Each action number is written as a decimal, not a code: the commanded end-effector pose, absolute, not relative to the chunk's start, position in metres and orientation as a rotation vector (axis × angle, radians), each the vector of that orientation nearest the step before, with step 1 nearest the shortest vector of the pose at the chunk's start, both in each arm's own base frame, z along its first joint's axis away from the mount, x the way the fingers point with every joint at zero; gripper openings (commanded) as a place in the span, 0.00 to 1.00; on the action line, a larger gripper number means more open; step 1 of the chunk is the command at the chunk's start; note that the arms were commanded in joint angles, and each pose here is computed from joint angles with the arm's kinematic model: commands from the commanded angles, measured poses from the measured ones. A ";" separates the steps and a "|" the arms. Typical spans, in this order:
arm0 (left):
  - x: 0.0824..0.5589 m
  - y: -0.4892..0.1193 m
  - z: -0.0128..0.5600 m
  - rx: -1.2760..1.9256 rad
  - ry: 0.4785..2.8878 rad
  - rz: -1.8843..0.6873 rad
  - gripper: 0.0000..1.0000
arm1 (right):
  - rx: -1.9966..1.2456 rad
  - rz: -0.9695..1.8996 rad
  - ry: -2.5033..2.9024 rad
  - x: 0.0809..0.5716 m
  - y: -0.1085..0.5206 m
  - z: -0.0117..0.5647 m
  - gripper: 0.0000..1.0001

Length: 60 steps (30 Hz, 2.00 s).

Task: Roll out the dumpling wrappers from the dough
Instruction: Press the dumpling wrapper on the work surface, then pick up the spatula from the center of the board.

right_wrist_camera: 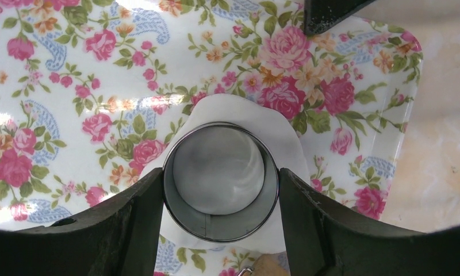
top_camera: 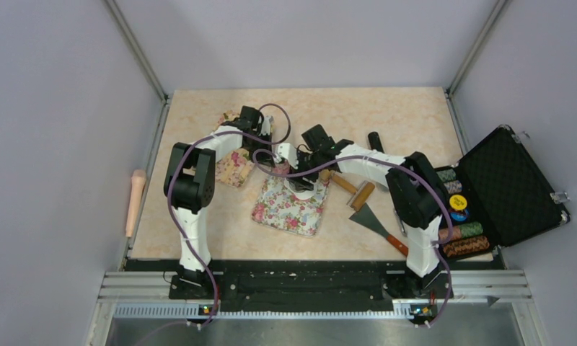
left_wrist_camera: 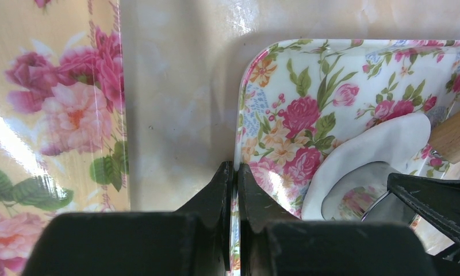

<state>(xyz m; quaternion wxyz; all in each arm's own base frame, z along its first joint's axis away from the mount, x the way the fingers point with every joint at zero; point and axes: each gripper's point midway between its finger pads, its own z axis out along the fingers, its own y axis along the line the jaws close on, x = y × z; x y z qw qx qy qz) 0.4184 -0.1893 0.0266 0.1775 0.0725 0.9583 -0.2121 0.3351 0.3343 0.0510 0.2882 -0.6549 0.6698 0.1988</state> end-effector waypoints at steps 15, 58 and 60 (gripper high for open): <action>0.417 -0.173 0.020 0.136 2.723 -0.467 0.01 | -1.367 0.169 2.466 0.312 0.277 -0.030 0.39; 0.416 -0.186 0.122 0.229 2.433 -0.634 0.63 | -1.687 -0.009 2.219 0.187 0.079 0.071 0.90; 0.413 -0.185 0.134 0.272 2.398 -0.637 0.63 | -1.703 -0.051 2.264 0.176 0.065 0.060 0.90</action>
